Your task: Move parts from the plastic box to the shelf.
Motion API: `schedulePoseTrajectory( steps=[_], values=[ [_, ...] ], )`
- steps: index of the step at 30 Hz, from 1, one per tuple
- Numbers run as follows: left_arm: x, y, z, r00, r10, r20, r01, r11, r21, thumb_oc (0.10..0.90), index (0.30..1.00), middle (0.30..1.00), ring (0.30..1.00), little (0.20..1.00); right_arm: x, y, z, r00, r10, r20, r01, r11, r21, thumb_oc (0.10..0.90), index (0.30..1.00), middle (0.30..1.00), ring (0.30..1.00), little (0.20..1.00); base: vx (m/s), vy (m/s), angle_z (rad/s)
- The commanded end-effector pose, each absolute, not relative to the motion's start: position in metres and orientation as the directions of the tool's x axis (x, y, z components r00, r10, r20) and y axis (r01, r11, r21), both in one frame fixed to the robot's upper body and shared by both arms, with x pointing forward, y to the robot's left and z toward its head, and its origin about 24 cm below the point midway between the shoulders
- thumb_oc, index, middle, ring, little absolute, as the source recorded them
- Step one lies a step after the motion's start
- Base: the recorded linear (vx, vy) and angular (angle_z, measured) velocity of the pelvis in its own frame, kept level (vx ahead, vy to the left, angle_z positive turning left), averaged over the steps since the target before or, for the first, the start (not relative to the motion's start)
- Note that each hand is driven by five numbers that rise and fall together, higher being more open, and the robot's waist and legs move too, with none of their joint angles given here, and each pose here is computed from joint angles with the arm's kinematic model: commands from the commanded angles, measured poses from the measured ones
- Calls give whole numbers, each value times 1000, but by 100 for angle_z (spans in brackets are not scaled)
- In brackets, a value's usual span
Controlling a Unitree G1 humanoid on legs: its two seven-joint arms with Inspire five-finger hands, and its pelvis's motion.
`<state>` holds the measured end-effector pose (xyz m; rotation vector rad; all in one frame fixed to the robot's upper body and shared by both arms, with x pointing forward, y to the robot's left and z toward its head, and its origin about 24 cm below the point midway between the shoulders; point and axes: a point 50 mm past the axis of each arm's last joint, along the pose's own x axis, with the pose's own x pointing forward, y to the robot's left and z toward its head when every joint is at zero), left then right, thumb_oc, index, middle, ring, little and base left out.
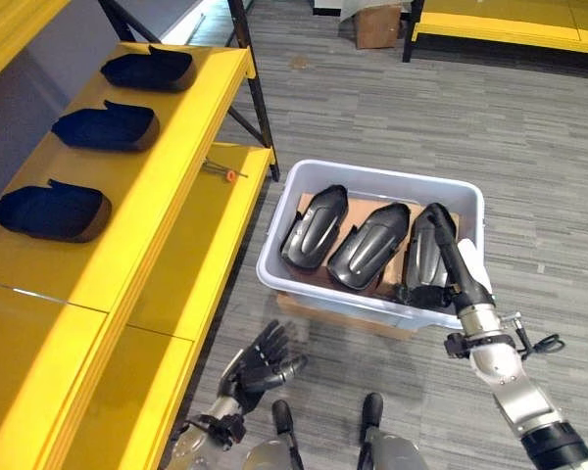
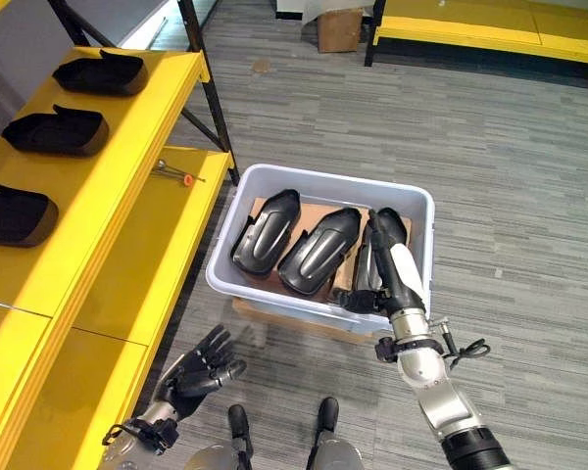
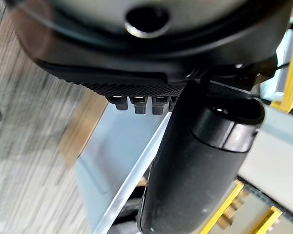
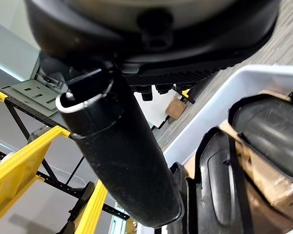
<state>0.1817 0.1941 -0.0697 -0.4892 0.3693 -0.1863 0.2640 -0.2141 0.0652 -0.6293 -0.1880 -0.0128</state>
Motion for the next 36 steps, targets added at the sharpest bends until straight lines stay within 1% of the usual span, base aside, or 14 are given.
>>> schedulePoseTrajectory(
  steps=[1, 2, 3, 5, 10, 12, 14, 17, 18, 21, 26, 31, 33, 36],
  values=[
    [198, 207, -44, 980, -164, -117, 97, 893, -439, 900, 1000, 1000, 1000, 1000, 256, -212, 95, 935, 94, 343, 139, 793, -594, 900, 1000, 1000, 1000, 1000, 51, -107, 2],
    [198, 207, -44, 980, -161, -116, 95, 894, -437, 900, 1000, 1000, 1000, 1000, 255, -212, 95, 934, 96, 344, 139, 790, -598, 900, 1000, 1000, 1000, 1000, 44, -111, 1],
    [200, 211, -40, 987, -120, -104, 76, 932, -356, 900, 1000, 1000, 1000, 1000, 250, -213, 94, 929, 110, 353, 141, 777, -613, 900, 1000, 1000, 1000, 1000, 46, -95, -3],
    [203, 211, -35, 989, -129, -79, 102, 953, -284, 900, 1000, 1000, 1000, 1000, 248, -213, 93, 925, 108, 365, 152, 773, -615, 900, 1000, 1000, 1000, 1000, 62, -106, -11],
    [200, 207, -34, 983, -175, -57, 148, 935, -321, 900, 1000, 1000, 1000, 1000, 248, -206, 92, 922, 135, 364, 121, 792, -599, 900, 1000, 1000, 1000, 1000, 219, 62, -25],
    [200, 208, -30, 988, -152, -25, 137, 939, -316, 900, 1000, 1000, 1000, 1000, 246, -206, 92, 922, 138, 362, 121, 785, -608, 900, 1000, 1000, 1000, 1000, 283, 181, -19],
    [201, 215, -27, 998, -52, -20, 45, 965, -259, 900, 1000, 1000, 1000, 1000, 244, -203, 91, 915, 168, 368, 123, 752, -648, 900, 1000, 1000, 1000, 1000, 265, 164, -1],
    [205, 219, -25, 1000, -6, -30, 0, 980, -198, 900, 1000, 1000, 1000, 1000, 244, -199, 94, 900, 213, 380, 112, 731, -673, 900, 1000, 1000, 1000, 1000, 286, 208, -81],
    [207, 218, -23, 1000, -9, -26, 4, 987, -163, 900, 1000, 1000, 1000, 1000, 243, -200, 96, 899, 215, 382, 110, 732, -672, 900, 1000, 1000, 1000, 1000, 442, 364, -117],
    [212, 217, -13, 999, -37, 6, 37, 987, -156, 900, 1000, 1000, 1000, 1000, 244, -197, 96, 902, 205, 379, 103, 750, -653, 900, 1000, 1000, 1000, 1000, 250, 221, -42],
    [221, 216, 10, 997, -46, 64, 53, 993, -110, 900, 1000, 1000, 1000, 1000, 246, -191, 90, 915, 176, 363, 108, 761, -640, 900, 1000, 1000, 1000, 1000, 179, 196, 16],
    [224, 219, 18, 998, -20, 54, 24, 997, -67, 900, 1000, 1000, 1000, 1000, 246, -189, 90, 891, 140, 432, 204, 727, -656, 900, 1000, 1000, 1000, 1000, 93, 100, 16],
    [224, 219, 33, 994, -39, 102, 41, 999, -15, 900, 1000, 1000, 1000, 1000, 249, -194, 94, 879, 100, 465, 266, 706, -656, 900, 1000, 1000, 1000, 1000, 76, 95, 10],
    [228, 220, 49, 989, -26, 147, 26, 1000, 2, 900, 1000, 1000, 1000, 1000, 251, -198, 95, 877, 101, 471, 290, 670, -684, 900, 1000, 1000, 1000, 1000, 16, 9, -5]
  ],
)
